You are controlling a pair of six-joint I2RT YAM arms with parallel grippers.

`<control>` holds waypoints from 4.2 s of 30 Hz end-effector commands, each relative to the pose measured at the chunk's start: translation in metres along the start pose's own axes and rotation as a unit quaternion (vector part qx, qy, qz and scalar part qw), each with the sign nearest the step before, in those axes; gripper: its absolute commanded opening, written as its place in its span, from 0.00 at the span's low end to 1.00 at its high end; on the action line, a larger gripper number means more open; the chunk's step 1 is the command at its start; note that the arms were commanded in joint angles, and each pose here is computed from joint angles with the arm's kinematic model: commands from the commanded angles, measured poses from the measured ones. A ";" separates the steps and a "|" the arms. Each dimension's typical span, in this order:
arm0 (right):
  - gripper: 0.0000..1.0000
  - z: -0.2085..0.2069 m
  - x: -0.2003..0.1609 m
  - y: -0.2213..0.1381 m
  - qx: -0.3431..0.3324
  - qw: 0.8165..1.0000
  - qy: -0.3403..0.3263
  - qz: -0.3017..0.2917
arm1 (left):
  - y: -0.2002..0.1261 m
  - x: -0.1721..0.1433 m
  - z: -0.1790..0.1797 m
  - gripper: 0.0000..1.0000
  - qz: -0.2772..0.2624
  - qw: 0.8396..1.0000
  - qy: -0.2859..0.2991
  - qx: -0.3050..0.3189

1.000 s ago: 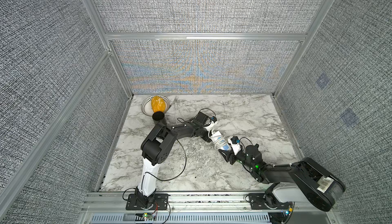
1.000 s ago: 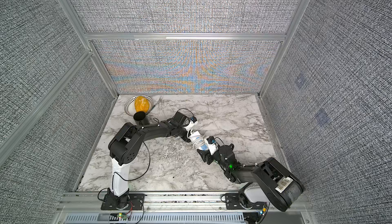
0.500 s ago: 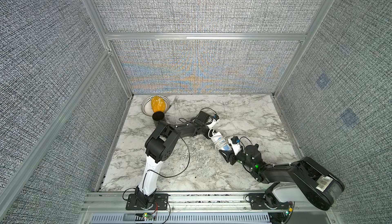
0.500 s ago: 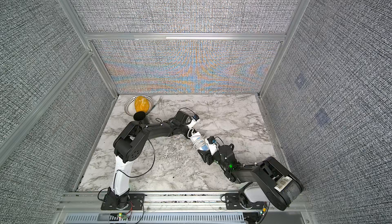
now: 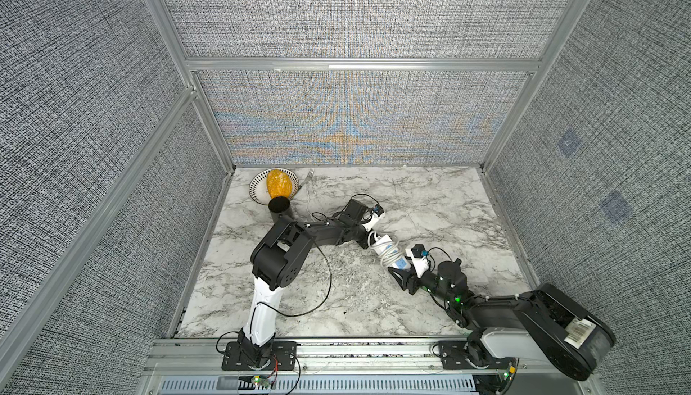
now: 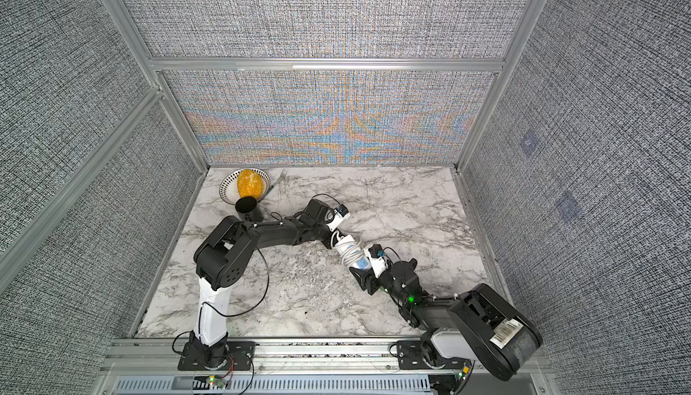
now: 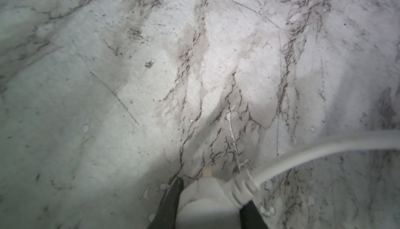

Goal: Wrap the cord around the power strip
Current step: Place the power strip at the center of the board, then reset both arms

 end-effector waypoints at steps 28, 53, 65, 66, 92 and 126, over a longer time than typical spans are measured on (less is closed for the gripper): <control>0.00 -0.042 -0.006 0.043 -0.127 0.987 0.053 0.079 | -0.035 -0.041 -0.034 0.00 0.129 0.988 -0.086 -0.006; 0.00 -0.057 -0.051 0.097 -0.209 0.948 0.021 0.238 | -0.071 -0.033 -0.028 0.56 0.110 0.990 -0.061 0.056; 0.06 -0.044 -0.055 0.098 -0.220 0.940 -0.029 0.260 | -0.130 -0.014 -0.019 0.60 0.052 0.986 -0.049 0.148; 0.11 -0.043 -0.055 0.097 -0.220 0.940 -0.028 0.260 | -0.136 -0.012 -0.017 0.60 0.049 0.985 -0.046 0.156; 0.98 -0.021 0.010 0.089 -0.202 0.964 -0.032 0.169 | -0.189 -0.014 0.001 0.63 -0.004 0.967 -0.052 0.248; 0.98 -0.147 0.085 -0.078 -0.411 0.894 -0.054 -0.168 | -0.259 -0.169 0.141 1.00 -0.147 0.787 -0.197 0.565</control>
Point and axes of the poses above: each gripper's point midway between its finger pads, its own y axis out along the fingers, its own z axis along the line the jaws close on, x = y × z, the point moved 5 cm from there along -y, back along the fingers, and after that the axes turned 9 degrees about y, right-handed, at the moved point
